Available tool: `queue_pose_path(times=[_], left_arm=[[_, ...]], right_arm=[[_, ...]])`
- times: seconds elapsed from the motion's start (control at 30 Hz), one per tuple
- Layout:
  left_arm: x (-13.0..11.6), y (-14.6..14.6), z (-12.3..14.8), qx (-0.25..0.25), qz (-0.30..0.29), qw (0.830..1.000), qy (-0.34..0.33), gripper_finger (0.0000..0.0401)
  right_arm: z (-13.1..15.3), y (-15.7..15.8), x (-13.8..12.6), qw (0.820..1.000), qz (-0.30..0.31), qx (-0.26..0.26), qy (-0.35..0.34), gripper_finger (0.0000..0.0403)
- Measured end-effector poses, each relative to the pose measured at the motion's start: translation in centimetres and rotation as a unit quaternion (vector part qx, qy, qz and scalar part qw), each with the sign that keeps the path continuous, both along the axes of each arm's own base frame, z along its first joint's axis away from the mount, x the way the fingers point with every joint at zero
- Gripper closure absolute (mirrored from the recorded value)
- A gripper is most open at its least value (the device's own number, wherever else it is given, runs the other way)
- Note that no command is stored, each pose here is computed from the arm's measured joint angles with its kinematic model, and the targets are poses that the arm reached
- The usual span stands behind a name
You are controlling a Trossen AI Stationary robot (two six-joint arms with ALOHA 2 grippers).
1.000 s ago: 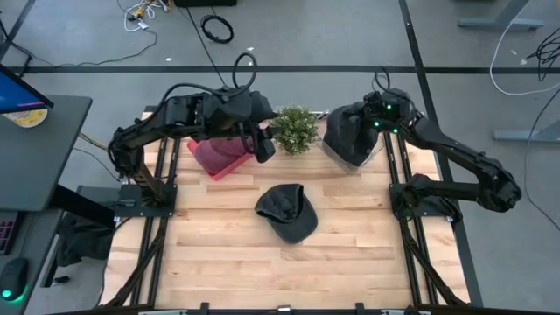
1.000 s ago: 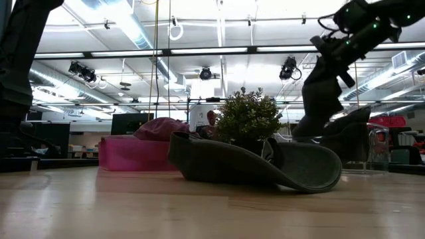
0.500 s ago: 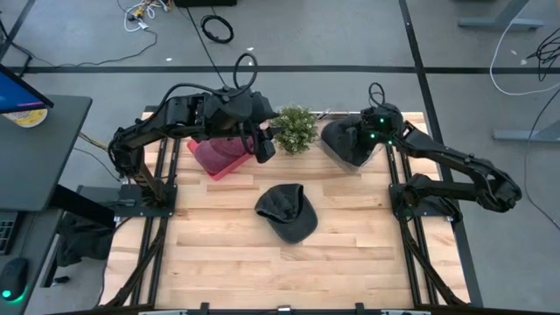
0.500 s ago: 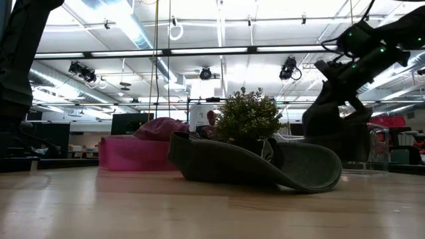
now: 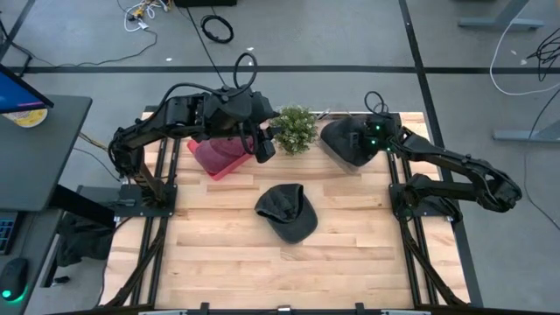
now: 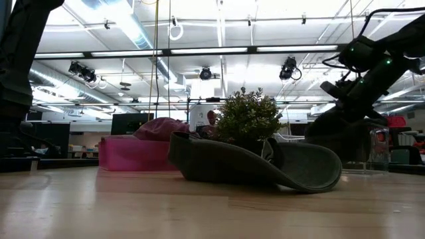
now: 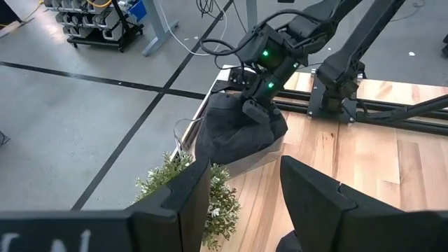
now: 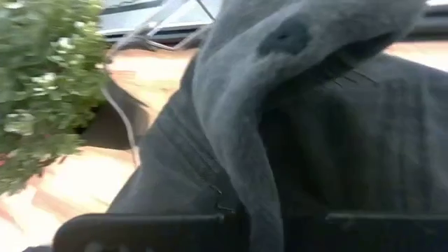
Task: Pick & Place hat
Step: Put the top black cap into the transparent bin
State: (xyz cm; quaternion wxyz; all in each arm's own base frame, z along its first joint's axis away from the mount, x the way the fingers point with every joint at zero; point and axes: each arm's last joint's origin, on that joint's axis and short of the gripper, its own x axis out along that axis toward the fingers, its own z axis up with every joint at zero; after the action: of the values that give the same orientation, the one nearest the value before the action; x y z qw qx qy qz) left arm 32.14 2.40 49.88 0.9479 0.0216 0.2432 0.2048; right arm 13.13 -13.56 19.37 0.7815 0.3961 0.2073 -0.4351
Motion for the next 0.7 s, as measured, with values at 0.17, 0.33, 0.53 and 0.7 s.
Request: queue_pose_path(times=[0.17,0.33,0.53,0.7], left_arm=[[0.0,0.0,0.0,0.000,0.000,1.000,0.000,0.0224],[0.0,0.0,0.0,-0.002,0.001,1.000,-0.001,0.0224],[0.0,0.0,0.0,-0.008,0.005,1.000,-0.004,0.0224],[0.0,0.0,0.0,-0.010,0.006,1.000,-0.005,0.0224]], right_arm=[[-0.3,0.1,-0.3,0.999,-0.036,0.021,0.011,0.0387],[-1.0,0.4,-0.7,0.996,-0.054,0.053,0.041,0.0385],[-0.6,0.4,-0.5,0.998,-0.040,0.045,0.031,0.0375],[1.3,0.0,0.0,0.999,-0.018,0.038,0.020,0.0314]])
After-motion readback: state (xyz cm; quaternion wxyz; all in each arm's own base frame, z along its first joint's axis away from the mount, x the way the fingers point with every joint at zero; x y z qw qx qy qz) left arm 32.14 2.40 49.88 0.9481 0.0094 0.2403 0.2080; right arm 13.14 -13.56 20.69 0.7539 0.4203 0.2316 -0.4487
